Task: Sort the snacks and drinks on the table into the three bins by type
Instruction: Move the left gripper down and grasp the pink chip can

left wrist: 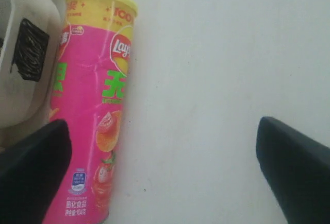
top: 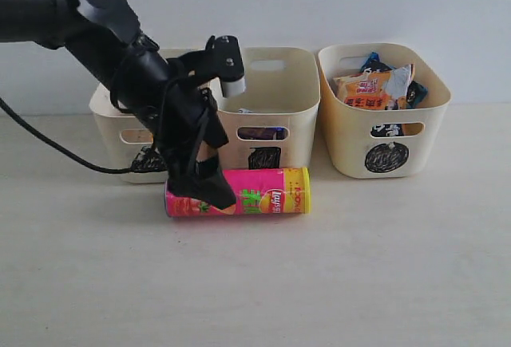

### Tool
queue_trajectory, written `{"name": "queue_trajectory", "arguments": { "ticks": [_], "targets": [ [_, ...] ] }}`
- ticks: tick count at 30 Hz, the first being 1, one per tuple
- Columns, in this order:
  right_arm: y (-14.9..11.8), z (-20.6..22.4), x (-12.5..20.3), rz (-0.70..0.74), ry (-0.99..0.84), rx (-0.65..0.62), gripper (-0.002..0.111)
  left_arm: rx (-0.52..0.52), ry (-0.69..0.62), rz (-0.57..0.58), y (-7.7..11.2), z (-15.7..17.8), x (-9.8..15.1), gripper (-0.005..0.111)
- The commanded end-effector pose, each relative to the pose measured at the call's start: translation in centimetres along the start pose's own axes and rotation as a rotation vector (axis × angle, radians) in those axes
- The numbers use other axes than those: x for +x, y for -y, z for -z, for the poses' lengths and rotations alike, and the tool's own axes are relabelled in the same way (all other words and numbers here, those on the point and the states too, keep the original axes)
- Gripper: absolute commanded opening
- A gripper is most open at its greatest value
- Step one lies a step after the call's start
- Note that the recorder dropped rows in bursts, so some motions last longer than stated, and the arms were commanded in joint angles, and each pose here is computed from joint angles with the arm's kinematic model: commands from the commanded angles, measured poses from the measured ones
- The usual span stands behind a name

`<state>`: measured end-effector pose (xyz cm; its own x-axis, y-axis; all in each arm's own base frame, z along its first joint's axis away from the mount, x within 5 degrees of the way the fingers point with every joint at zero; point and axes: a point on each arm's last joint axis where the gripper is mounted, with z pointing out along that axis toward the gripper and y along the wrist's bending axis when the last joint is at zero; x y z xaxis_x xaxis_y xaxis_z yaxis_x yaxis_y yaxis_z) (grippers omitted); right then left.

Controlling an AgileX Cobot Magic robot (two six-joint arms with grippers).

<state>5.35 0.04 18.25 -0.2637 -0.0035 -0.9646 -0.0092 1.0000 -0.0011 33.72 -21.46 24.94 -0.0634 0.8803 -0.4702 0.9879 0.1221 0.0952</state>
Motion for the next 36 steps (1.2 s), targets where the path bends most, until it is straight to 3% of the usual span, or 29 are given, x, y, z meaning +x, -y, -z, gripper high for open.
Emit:
{"name": "queue_trajectory", "arguments": {
  "ticks": [1,10,19,27,36],
  "targets": [
    [0.0,0.0,0.0,0.002,0.013,0.002,0.0,-0.043,-0.05,-0.012,-0.1,-1.5,0.0,0.088],
    [0.0,0.0,0.0,0.002,0.013,0.002,0.0,-0.101,-0.164,-0.033,-0.4,-4.5,0.4,0.088],
    [0.0,0.0,0.0,0.002,0.013,0.002,0.0,-0.139,-0.145,0.015,-0.8,-5.8,0.3,0.088],
    [0.0,0.0,0.0,0.002,0.013,0.002,0.0,-0.174,-0.187,-0.076,-1.5,-7.5,1.1,0.097],
    [0.0,0.0,0.0,0.002,0.013,0.002,0.0,-0.215,-0.165,-0.085,-2.1,-8.8,1.3,0.097]
  ]
}}
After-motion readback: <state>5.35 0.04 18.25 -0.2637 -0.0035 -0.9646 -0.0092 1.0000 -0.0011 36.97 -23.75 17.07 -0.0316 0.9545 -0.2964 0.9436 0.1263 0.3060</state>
